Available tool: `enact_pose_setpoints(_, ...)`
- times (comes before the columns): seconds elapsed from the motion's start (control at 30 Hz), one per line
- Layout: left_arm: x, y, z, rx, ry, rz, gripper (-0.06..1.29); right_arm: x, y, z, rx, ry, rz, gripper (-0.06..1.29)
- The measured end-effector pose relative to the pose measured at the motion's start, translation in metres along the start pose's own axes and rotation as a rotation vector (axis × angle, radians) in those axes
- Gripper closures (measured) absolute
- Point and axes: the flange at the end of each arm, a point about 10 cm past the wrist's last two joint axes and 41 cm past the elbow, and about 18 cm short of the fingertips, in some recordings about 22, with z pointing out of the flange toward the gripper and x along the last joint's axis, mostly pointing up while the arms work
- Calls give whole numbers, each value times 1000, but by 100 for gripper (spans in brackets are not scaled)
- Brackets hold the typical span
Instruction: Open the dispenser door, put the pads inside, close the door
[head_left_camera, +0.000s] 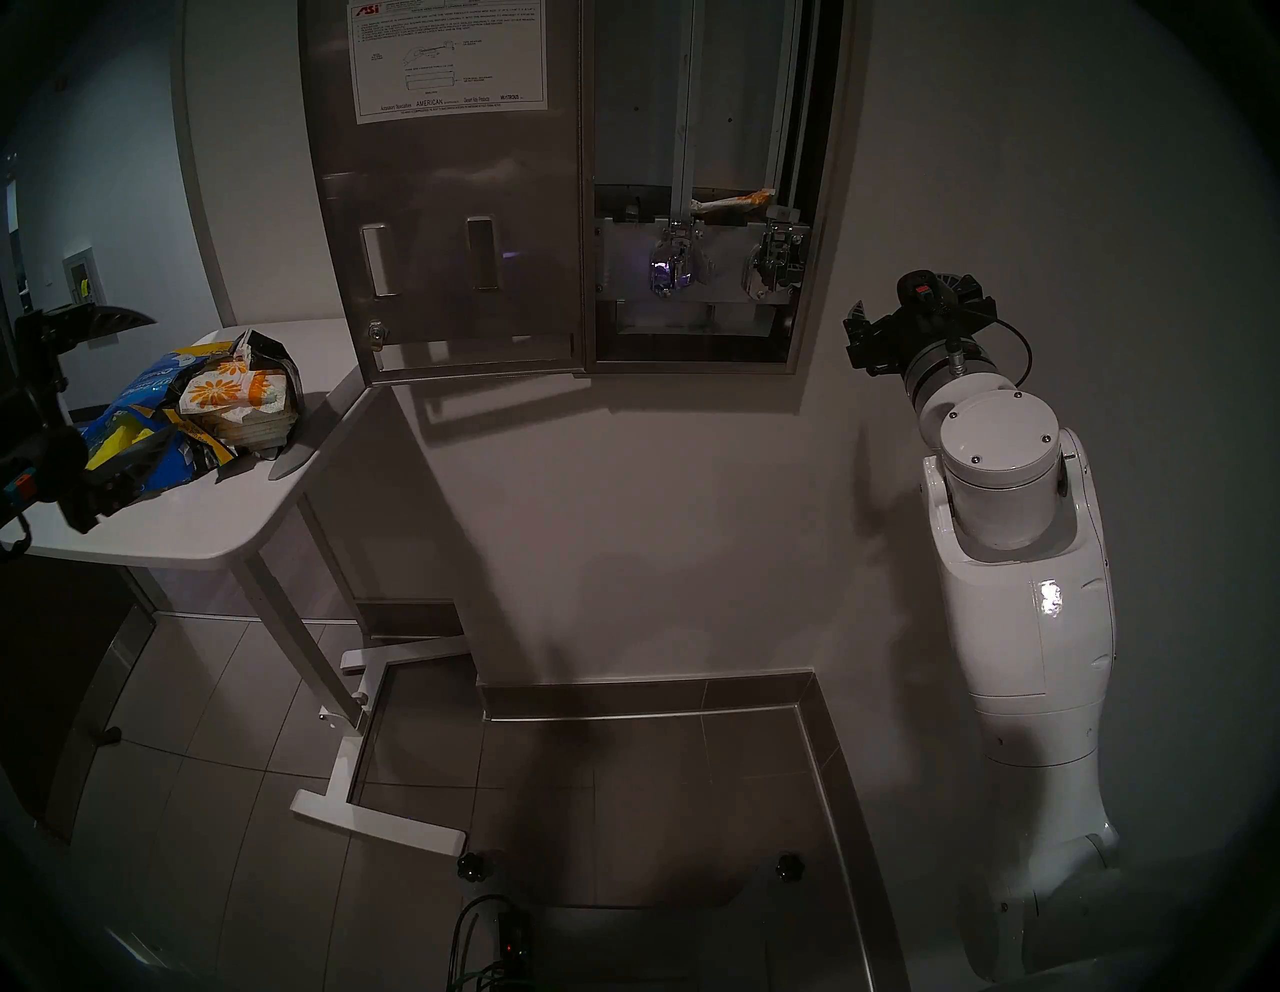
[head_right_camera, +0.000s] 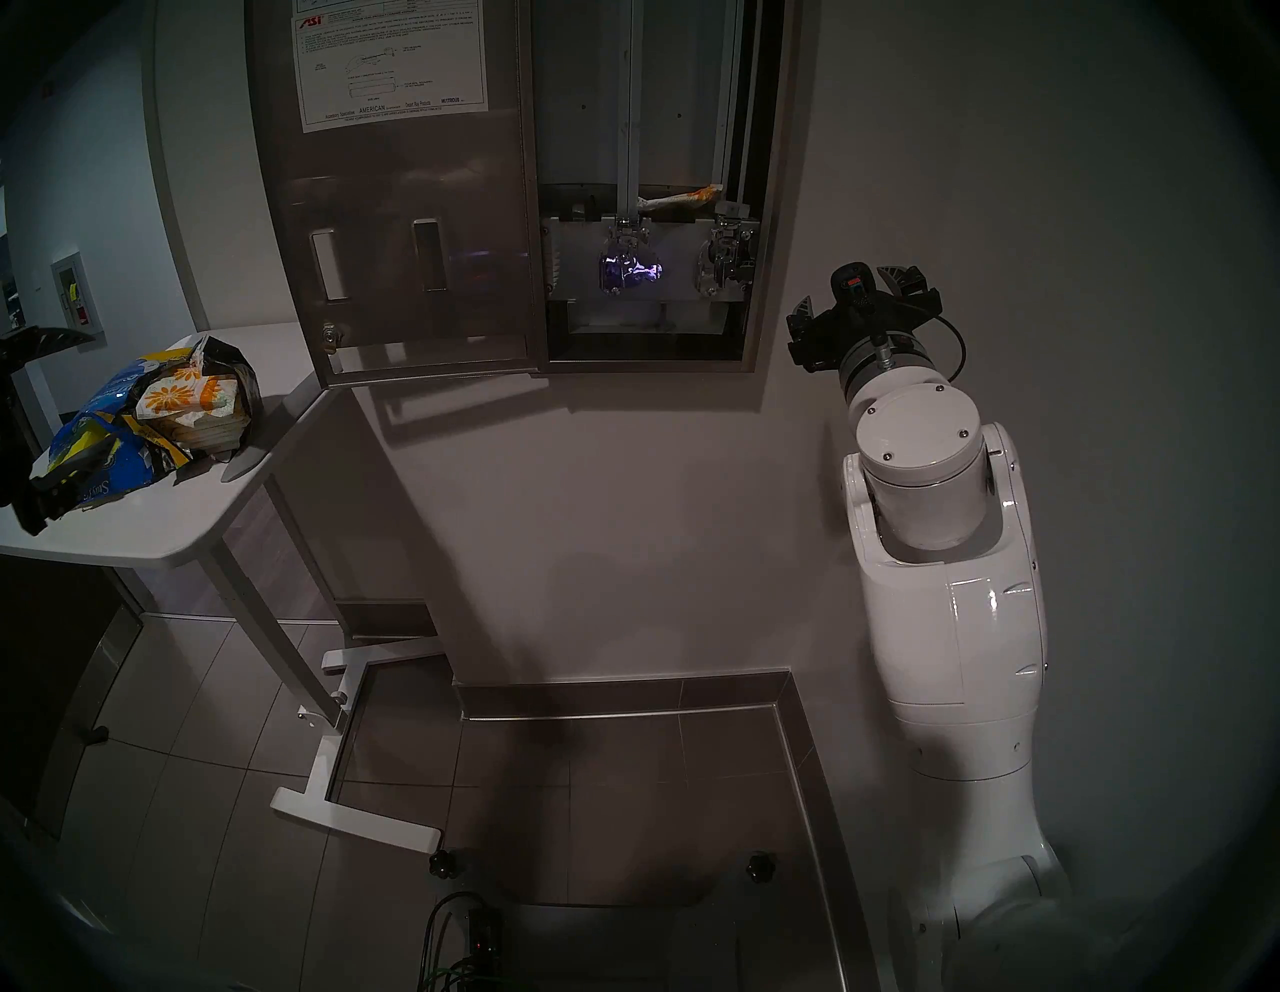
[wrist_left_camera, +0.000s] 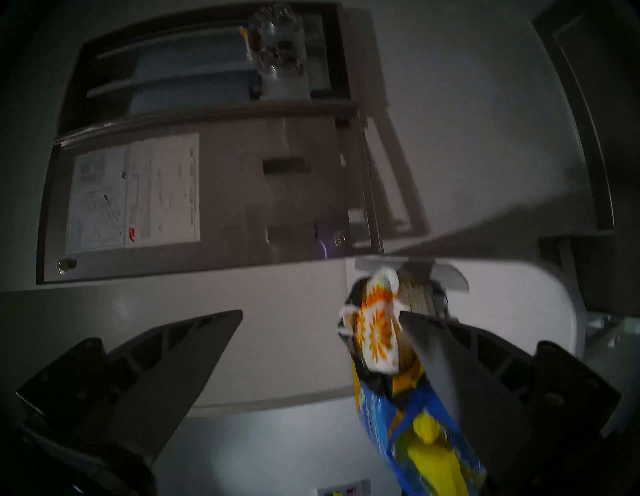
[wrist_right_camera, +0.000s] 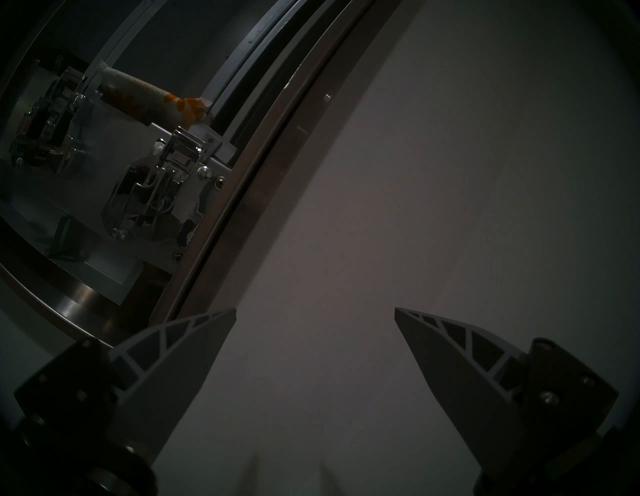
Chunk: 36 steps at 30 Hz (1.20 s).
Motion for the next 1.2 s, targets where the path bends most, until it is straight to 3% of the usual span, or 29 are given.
enact_pose_setpoints(0.3, -22, 11, -3, 28, -78, -7, 0, 0, 0, 0, 0, 3, -1, 4)
enact_pose_setpoints(0.77, -57, 45, -1, -54, -200, -28, 0, 0, 0, 0, -1, 4, -1, 4)
enact_pose_setpoints(1.2, -80, 66, -3, -108, -288, -27, 0, 0, 0, 0, -1, 5, -1, 4)
